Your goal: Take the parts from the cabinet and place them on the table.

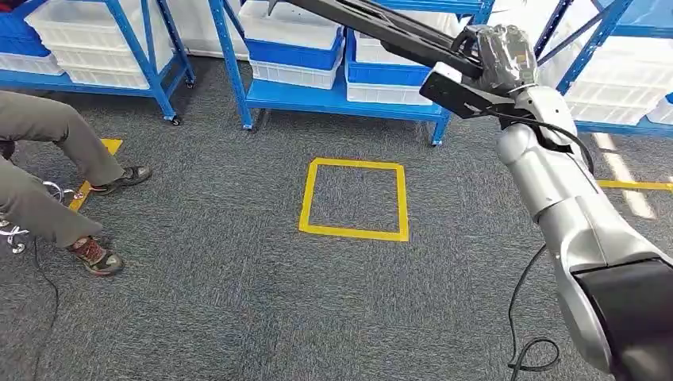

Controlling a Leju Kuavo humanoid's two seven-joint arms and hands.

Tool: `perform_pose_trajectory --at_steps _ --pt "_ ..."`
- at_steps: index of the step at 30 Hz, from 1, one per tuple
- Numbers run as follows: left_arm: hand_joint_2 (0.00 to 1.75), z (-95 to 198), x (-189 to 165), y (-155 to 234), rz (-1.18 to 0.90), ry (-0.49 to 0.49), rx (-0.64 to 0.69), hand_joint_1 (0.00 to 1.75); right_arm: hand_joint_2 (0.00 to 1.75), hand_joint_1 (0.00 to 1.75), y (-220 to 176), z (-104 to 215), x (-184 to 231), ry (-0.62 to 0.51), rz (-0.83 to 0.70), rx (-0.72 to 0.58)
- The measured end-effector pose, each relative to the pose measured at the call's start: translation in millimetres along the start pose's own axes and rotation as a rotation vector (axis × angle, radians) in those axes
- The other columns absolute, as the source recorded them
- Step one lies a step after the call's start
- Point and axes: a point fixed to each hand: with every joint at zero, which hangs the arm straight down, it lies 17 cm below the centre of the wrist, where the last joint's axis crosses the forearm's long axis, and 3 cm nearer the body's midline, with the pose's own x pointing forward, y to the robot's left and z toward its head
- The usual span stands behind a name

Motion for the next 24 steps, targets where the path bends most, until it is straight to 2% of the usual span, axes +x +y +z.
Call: perform_pose_trajectory --at_steps 9,24 --pt "1.75 0.3 1.2 -1.7 0.000 -0.002 -0.003 0.00 1.75 1.69 -2.3 7.0 -14.8 0.019 0.006 -0.002" --pt "1.75 0.8 0.5 -1.7 0.001 0.002 0.002 0.00 1.75 1.69 -4.6 3.9 -7.8 0.004 0.001 -0.006"
